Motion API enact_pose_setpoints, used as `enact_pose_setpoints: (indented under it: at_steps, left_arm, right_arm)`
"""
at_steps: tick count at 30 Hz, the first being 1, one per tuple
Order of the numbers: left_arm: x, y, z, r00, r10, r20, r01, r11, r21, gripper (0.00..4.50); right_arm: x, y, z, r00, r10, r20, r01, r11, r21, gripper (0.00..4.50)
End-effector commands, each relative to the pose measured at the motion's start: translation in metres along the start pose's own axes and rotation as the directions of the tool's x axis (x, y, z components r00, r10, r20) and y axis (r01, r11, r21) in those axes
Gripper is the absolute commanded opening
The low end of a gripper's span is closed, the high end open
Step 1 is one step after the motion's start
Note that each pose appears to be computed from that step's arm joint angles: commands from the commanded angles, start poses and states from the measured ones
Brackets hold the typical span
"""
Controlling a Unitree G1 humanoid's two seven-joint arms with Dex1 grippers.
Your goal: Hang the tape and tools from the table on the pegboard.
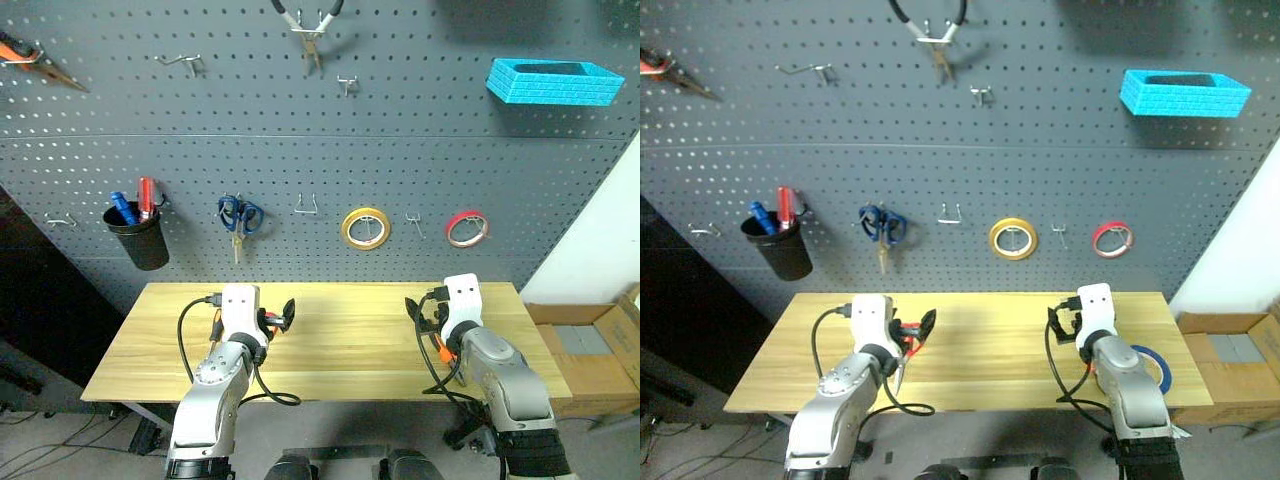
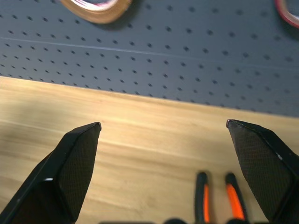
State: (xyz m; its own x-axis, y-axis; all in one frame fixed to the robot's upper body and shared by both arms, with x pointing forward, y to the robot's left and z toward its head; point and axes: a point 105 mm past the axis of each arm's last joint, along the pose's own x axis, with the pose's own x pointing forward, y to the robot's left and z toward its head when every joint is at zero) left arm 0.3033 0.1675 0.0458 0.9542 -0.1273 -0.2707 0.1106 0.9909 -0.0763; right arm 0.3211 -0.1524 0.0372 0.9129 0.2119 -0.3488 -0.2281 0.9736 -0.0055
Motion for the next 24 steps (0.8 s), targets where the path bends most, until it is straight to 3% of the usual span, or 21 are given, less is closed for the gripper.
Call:
enact_pose_setpoints:
  at_steps: [1, 15, 20, 24]
  left_arm:
    - [-0.003, 0.0, 0.023, 0.996, 0.0, 0.084, -0.002, 1.0, 0.031, 4.5]
    - [-0.018, 0.019, 0.014, 0.995, 0.082, 0.06, -0.082, 0.997, 0.002, 4.5]
    - [-0.015, 0.013, 0.018, 0.998, -0.027, 0.051, 0.026, 0.999, 0.028, 4.5]
    - [-0.012, 0.007, 0.017, 0.981, -0.192, -0.013, 0.192, 0.979, 0.069, 4.5]
  right_arm:
    - [0.002, 0.0, 0.014, 0.999, 0.004, 0.05, -0.003, 1.0, -0.024, 4.48]
    - [-0.004, -0.005, 0.008, 1.0, 0.003, 0.029, -0.002, 0.999, -0.034, 4.48]
    - [-0.011, -0.012, 0.007, 1.0, -0.004, 0.0, 0.004, 0.999, -0.048, 4.48]
    - [-0.023, -0.018, 0.001, 0.995, 0.025, -0.093, -0.029, 0.998, -0.046, 4.48]
